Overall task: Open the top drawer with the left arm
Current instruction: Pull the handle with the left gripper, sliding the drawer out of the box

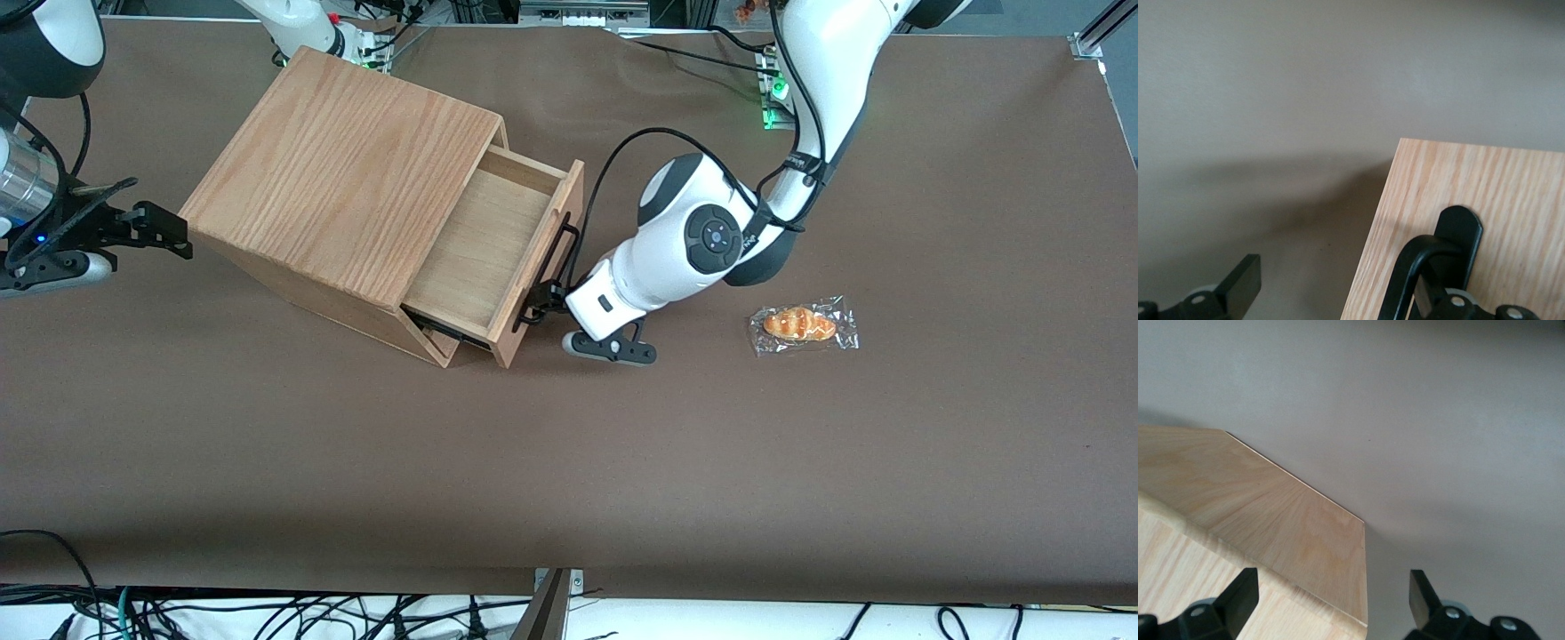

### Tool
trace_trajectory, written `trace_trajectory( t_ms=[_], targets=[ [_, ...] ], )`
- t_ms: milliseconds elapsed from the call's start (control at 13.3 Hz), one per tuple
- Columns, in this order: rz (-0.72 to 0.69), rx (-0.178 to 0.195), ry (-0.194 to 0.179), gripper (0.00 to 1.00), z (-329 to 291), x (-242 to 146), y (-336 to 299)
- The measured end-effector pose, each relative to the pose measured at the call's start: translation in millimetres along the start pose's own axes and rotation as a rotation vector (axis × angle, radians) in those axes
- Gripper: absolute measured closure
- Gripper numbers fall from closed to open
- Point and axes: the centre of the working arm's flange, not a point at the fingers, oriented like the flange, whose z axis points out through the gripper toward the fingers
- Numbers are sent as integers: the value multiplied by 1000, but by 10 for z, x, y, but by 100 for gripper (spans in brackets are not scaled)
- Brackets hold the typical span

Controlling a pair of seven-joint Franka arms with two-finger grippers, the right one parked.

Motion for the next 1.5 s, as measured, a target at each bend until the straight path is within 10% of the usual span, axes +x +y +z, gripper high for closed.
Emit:
trace_trajectory(
  t_ms=[1500],
  targets=[
    [-60,-18,-31,0,-208,163,-262]
  ],
)
